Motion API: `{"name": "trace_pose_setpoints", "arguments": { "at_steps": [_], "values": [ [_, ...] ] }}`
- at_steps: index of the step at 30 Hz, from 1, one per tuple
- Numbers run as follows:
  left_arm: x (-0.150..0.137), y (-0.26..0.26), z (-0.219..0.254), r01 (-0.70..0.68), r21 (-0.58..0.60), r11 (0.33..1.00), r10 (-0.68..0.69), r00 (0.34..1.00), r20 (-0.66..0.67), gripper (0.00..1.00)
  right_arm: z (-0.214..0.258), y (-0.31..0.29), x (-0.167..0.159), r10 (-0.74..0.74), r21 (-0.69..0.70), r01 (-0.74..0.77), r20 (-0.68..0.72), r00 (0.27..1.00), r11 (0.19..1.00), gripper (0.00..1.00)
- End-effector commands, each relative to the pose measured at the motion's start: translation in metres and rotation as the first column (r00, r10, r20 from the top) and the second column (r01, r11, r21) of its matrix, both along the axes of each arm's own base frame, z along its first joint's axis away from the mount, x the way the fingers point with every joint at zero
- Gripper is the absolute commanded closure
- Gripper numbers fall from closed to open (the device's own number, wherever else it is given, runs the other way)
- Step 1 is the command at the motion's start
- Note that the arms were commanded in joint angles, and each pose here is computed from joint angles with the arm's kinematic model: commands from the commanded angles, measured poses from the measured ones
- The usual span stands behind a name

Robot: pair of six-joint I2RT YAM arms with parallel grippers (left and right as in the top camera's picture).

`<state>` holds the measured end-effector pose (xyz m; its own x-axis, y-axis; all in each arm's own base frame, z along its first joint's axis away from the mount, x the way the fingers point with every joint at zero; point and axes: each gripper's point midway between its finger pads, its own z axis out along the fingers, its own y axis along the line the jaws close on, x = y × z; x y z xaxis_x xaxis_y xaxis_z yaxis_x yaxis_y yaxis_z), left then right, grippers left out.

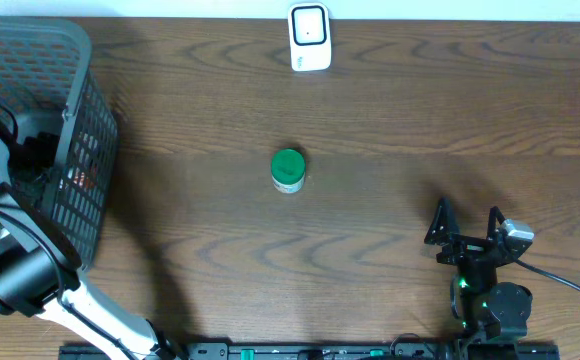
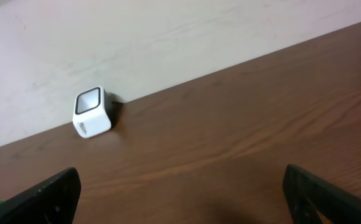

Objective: Scan the item barcode
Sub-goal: 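Reach the left gripper into the basket and grasp the white toothpaste box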

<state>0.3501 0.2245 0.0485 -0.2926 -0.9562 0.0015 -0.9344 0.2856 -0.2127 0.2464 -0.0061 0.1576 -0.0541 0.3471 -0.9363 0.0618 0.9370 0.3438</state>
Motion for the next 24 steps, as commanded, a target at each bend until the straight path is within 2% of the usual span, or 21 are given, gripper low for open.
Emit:
{"name": "trace_pose_setpoints", "arguments": {
  "at_steps": [1, 5, 11, 14, 20, 24],
  "values": [
    [0.004, -0.010, -0.003, 0.002, -0.060, 0.998, 0.000, 0.999, 0.035, 0.08, 0.000, -0.003, 0.000, -0.013, -0.012, 0.013, 0.000, 1.000, 1.000, 0.01],
    [0.007, -0.010, -0.002, -0.003, -0.063, 0.998, 0.006, 0.999, 0.050, 0.31, 0.000, -0.003, 0.000, -0.013, -0.012, 0.013, 0.000, 1.000, 1.000, 0.01],
    [0.014, -0.007, 0.016, -0.004, -0.075, 0.997, 0.013, 0.993, 0.114, 0.56, 0.000, -0.003, 0.000, -0.013, -0.012, 0.013, 0.000, 1.000, 1.000, 0.01],
    [0.016, 0.002, 0.040, -0.016, -0.042, 0.999, 0.023, 0.986, 0.167, 0.65, 0.000, -0.003, 0.000, -0.013, -0.012, 0.013, 0.000, 1.000, 1.000, 0.01],
    [0.008, 0.015, 0.117, -0.056, 0.075, 0.996, 0.030, 0.949, 0.313, 0.80, 0.000, -0.003, 0.000, -0.013, -0.012, 0.013, 0.000, 1.000, 1.000, 0.01],
    [-0.003, 0.012, 0.173, -0.080, 0.159, 0.984, 0.008, 0.911, 0.413, 0.81, 0.000, -0.003, 0.000, -0.013, -0.012, 0.013, 0.000, 1.000, 1.000, 0.01]
  ]
}}
